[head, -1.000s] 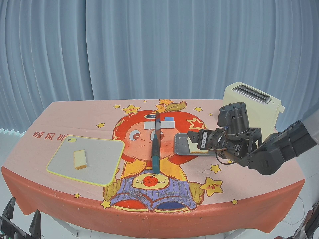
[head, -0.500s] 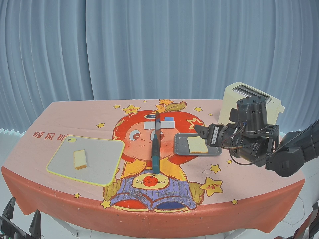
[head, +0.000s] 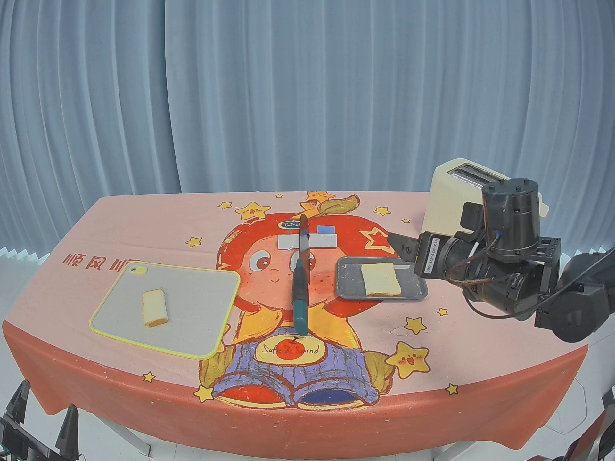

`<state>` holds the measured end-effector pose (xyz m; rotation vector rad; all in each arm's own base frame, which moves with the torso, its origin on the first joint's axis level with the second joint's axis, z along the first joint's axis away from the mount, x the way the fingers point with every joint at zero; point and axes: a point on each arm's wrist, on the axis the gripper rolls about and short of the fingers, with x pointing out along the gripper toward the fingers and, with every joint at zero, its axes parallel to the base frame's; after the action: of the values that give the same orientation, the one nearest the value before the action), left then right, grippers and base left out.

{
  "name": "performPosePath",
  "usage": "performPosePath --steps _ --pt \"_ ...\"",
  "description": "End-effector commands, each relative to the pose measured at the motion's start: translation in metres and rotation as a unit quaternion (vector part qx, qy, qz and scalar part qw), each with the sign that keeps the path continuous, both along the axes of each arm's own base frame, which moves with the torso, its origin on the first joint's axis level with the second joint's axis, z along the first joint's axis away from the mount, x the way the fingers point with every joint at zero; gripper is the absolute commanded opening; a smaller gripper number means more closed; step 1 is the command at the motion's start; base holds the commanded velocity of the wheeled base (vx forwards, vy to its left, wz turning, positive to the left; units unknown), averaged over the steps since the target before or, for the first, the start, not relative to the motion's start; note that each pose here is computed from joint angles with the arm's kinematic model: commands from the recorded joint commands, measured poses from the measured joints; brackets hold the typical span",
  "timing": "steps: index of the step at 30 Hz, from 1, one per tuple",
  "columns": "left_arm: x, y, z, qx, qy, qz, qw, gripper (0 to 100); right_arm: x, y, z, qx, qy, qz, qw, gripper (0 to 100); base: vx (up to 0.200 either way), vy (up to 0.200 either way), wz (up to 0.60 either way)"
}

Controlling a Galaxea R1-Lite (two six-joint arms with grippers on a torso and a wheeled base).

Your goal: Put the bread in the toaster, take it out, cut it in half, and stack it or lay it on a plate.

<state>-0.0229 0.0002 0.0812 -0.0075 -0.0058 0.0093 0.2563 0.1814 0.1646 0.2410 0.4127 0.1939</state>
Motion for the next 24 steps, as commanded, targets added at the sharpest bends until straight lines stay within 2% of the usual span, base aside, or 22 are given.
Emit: performPosePath --steps 1,8,12,14,24 --pt "0.001 0.0 -0.005 0.0 0.004 0.001 1.0 100 -0.011 -0.007 0.011 0.009 -0.012 0.001 0.9999 100 0.0 0.0 0.0" --pt "0.001 0.0 -0.005 0.0 0.004 0.001 1.0 100 -0.033 -0.023 0.019 0.017 -0.021 0.004 0.9996 100 0.0 0.0 0.0" --pt "0.001 0.0 -0.005 0.0 0.004 0.001 1.0 100 -0.041 -0.029 0.018 0.022 -0.015 0.025 0.9993 100 0.0 0.0 0.0" --pt "0.001 0.0 -0.005 0.0 0.004 0.0 1.0 100 -0.042 -0.029 0.011 0.012 -0.004 0.027 0.9996 100 0.0 0.0 0.0" --pt "0.001 0.0 -0.005 0.0 0.004 0.0 1.0 100 -0.052 -0.035 0.006 0.003 0.003 0.03 0.9996 100 0.0 0.0 0.0"
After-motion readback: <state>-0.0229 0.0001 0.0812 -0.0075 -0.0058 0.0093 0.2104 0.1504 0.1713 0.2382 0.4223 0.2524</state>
